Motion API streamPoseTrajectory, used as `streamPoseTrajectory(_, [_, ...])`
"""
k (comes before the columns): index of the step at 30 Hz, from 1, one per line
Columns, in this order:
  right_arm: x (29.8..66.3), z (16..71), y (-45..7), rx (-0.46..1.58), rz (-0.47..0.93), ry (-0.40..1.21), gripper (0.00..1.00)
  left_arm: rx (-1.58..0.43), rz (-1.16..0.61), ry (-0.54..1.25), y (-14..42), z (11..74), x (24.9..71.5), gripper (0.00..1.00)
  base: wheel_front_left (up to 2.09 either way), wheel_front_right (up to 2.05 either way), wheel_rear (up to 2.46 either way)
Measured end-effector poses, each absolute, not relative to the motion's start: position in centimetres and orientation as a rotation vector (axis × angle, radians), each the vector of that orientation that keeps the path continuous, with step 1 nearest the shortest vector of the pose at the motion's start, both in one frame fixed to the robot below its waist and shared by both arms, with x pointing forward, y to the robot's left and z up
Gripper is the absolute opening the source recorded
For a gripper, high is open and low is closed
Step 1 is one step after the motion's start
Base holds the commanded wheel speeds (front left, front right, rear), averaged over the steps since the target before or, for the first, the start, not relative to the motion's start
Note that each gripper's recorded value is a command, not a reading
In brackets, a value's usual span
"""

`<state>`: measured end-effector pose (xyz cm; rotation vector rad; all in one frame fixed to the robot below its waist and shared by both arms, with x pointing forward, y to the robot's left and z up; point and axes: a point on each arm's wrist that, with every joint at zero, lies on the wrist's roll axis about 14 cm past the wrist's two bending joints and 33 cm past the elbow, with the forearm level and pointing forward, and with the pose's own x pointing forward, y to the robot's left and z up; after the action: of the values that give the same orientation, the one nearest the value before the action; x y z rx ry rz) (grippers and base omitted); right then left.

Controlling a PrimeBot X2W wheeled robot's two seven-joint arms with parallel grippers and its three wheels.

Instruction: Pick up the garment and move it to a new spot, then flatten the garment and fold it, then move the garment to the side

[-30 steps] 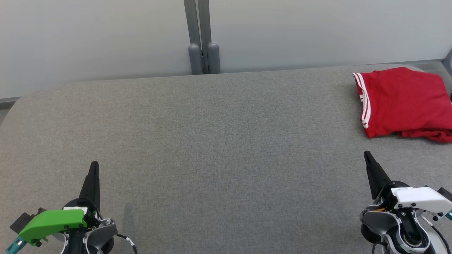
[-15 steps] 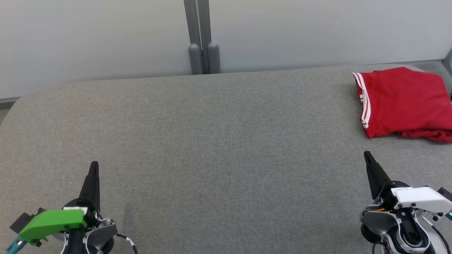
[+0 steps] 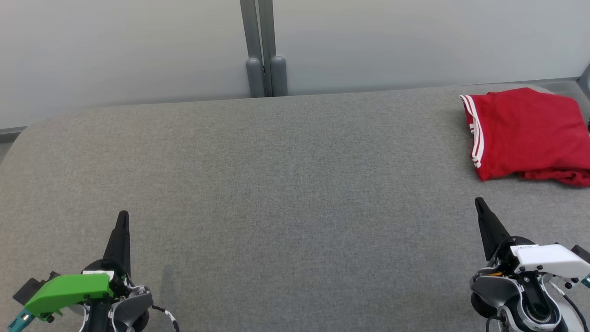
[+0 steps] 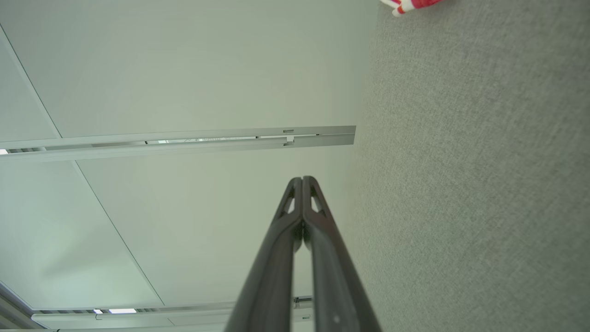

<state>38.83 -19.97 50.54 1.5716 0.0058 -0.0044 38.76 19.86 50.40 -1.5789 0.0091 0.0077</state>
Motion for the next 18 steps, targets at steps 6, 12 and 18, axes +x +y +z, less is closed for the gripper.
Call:
streamPoseTrajectory(6, [38.83, 50.54, -19.97, 1.572, -0.004, 0.006, 0.0, -1.579, 0.008, 0.009, 19.86, 50.4, 38.76, 0.0, 0.0, 0.0, 0.0])
streamPoseTrajectory(12, [38.83, 50.54, -19.97, 1.572, -0.004, 0.006, 0.0, -1.579, 0.008, 0.009, 19.86, 50.4, 38.76, 0.0, 0.0, 0.0, 0.0])
streamPoseTrajectory(18, [38.83, 50.54, -19.97, 1.572, -0.004, 0.006, 0.0, -1.579, 0.008, 0.009, 19.86, 50.4, 38.76, 0.0, 0.0, 0.0, 0.0])
